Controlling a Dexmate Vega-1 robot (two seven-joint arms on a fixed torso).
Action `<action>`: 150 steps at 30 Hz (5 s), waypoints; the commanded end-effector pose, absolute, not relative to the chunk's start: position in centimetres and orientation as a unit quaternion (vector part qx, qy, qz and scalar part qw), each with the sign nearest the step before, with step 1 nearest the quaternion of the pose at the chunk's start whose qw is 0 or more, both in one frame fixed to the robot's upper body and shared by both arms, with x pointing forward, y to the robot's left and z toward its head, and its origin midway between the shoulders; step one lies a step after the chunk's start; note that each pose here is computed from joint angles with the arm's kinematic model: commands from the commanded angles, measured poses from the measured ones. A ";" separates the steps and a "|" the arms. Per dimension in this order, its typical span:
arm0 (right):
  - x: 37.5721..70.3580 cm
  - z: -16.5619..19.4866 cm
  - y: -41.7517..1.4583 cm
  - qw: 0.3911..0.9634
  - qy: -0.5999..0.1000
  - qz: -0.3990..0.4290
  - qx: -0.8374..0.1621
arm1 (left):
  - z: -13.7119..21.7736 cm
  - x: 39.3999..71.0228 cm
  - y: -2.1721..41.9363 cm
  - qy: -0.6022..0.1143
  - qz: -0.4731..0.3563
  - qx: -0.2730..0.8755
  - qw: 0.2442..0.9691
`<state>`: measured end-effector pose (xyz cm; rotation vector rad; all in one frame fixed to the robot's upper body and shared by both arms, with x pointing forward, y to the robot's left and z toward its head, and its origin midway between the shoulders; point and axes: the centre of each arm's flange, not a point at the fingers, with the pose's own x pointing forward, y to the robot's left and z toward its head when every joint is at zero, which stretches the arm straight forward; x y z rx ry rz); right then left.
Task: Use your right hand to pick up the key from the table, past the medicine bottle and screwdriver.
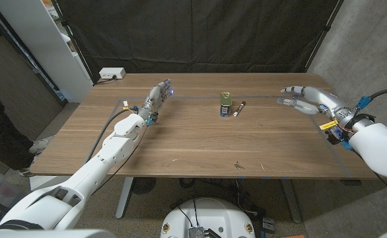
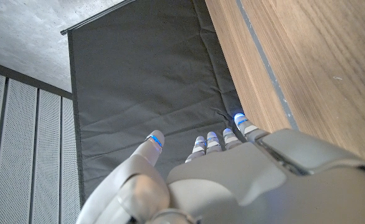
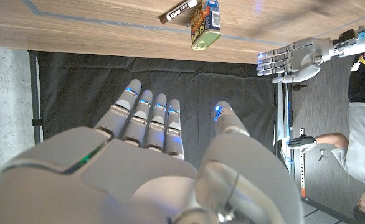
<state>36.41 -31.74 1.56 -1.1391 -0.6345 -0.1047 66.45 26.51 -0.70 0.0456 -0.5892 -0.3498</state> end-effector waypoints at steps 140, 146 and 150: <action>36.0 -0.3 -19.0 0.638 -0.018 -0.045 -0.769 | -1.8 68.5 28.9 -0.273 -0.184 0.008 0.944; 36.2 -0.4 -18.5 0.636 -0.017 -0.047 -0.770 | -1.7 68.6 29.0 -0.273 -0.184 0.007 0.944; 36.5 -0.8 -18.1 0.637 -0.015 -0.040 -0.770 | -1.8 68.8 29.0 -0.272 -0.185 0.006 0.944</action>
